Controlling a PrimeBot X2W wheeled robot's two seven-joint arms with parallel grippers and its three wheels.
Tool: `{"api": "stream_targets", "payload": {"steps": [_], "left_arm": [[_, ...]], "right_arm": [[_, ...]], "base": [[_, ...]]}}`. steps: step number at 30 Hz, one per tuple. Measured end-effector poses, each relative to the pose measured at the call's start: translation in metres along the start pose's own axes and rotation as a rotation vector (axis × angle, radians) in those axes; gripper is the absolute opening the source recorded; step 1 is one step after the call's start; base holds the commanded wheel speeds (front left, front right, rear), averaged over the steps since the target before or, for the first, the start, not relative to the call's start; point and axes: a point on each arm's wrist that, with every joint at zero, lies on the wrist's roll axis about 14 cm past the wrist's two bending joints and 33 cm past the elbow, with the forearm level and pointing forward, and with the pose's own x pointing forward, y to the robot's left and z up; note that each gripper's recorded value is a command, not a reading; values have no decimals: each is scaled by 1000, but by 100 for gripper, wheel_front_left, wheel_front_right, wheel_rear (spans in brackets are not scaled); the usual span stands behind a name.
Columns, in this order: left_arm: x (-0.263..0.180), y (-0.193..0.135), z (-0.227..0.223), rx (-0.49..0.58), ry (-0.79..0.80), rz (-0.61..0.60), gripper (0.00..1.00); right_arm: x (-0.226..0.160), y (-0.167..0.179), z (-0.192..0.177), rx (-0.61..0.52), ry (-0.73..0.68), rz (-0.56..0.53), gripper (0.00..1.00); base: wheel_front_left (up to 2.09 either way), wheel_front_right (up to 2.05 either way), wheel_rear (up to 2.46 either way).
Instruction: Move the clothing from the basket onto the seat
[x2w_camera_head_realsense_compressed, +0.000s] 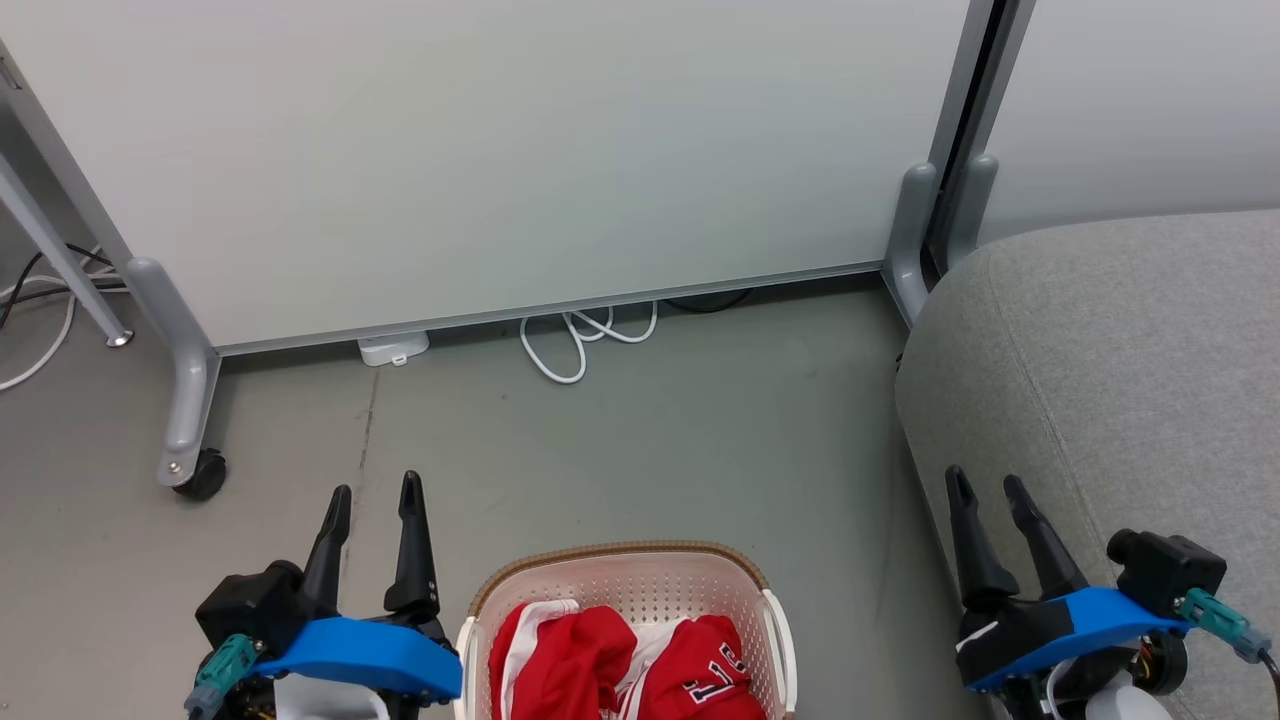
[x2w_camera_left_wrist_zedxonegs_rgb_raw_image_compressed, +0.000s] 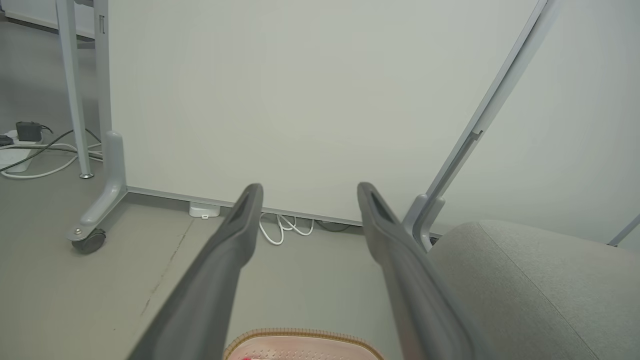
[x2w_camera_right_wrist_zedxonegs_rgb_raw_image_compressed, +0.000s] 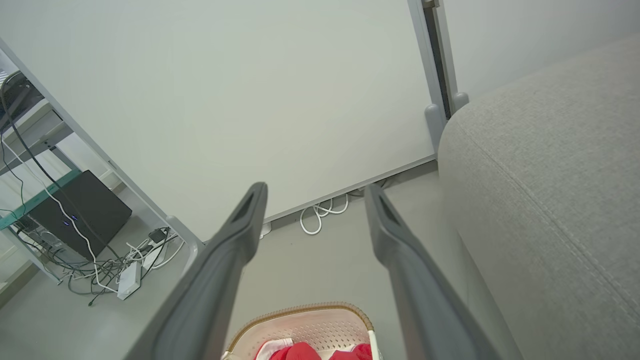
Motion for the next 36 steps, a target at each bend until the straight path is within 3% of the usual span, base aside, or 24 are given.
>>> {"api": "stream_targets", "payload": {"steps": [36], "left_arm": [[0,-14,-1,165,-27,-61,100]], "right_arm": [[3,8,6,-243,-23,50,100]], "base": [[0,0,0]]}}
